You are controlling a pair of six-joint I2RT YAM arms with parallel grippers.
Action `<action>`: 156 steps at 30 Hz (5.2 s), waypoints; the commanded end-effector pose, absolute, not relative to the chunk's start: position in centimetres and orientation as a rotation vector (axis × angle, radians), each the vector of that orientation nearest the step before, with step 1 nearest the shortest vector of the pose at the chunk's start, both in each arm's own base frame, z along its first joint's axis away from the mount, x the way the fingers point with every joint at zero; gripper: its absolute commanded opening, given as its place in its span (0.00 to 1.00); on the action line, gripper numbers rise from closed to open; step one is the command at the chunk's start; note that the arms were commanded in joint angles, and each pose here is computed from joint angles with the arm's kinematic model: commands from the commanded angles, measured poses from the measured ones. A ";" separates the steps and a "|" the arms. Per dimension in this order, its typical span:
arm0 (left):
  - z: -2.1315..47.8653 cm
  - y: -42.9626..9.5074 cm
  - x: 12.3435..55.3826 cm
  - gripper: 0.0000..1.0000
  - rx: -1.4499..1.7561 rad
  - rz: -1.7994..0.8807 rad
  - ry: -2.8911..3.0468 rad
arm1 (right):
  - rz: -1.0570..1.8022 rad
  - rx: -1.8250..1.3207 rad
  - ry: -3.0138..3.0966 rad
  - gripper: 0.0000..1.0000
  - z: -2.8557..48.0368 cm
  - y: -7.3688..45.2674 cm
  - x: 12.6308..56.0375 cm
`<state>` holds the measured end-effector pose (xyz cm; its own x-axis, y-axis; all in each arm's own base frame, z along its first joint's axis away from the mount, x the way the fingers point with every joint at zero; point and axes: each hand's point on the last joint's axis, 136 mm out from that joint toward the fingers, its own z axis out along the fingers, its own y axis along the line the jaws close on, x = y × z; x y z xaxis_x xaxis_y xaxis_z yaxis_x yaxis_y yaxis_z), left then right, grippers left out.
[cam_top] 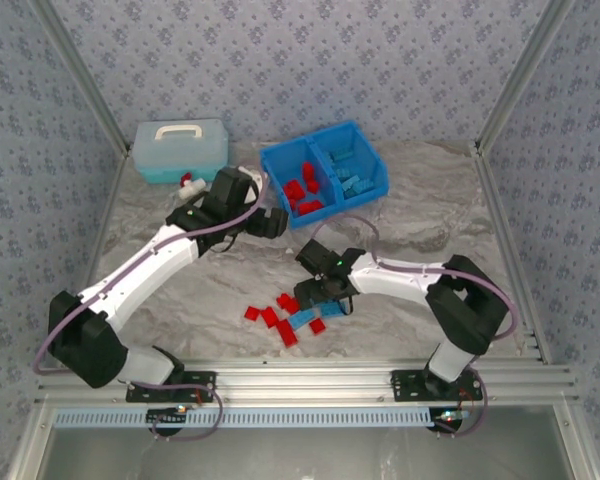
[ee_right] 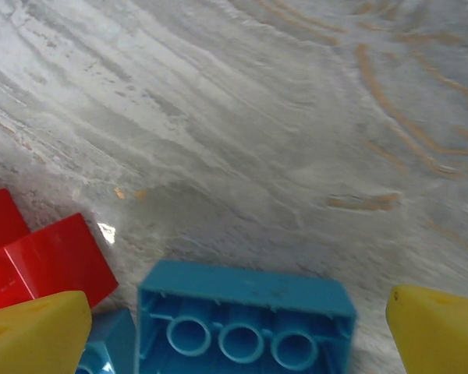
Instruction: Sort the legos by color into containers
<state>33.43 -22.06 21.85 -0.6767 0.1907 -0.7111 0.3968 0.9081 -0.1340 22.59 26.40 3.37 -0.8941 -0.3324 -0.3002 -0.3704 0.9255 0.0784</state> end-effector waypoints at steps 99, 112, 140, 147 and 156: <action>2.3 -25.4 19.8 0.33 0.708 -0.292 2.876 | 0.416 0.001 2.226 1.00 24.7 16.1 39.8; 9.4 -25.6 23.3 0.23 0.578 -0.280 2.675 | 0.428 0.006 2.209 1.00 26.1 16.3 39.4; 17.9 -31.0 60.6 0.27 0.237 -0.195 2.168 | 0.352 0.072 2.175 1.00 28.7 13.0 34.6; 17.9 -30.9 61.2 0.50 0.261 -0.251 2.189 | 0.348 0.074 2.156 1.00 29.6 12.5 33.9; 26.9 -32.5 54.0 0.51 0.339 -0.395 2.102 | 0.377 0.077 2.152 1.00 29.2 13.2 34.7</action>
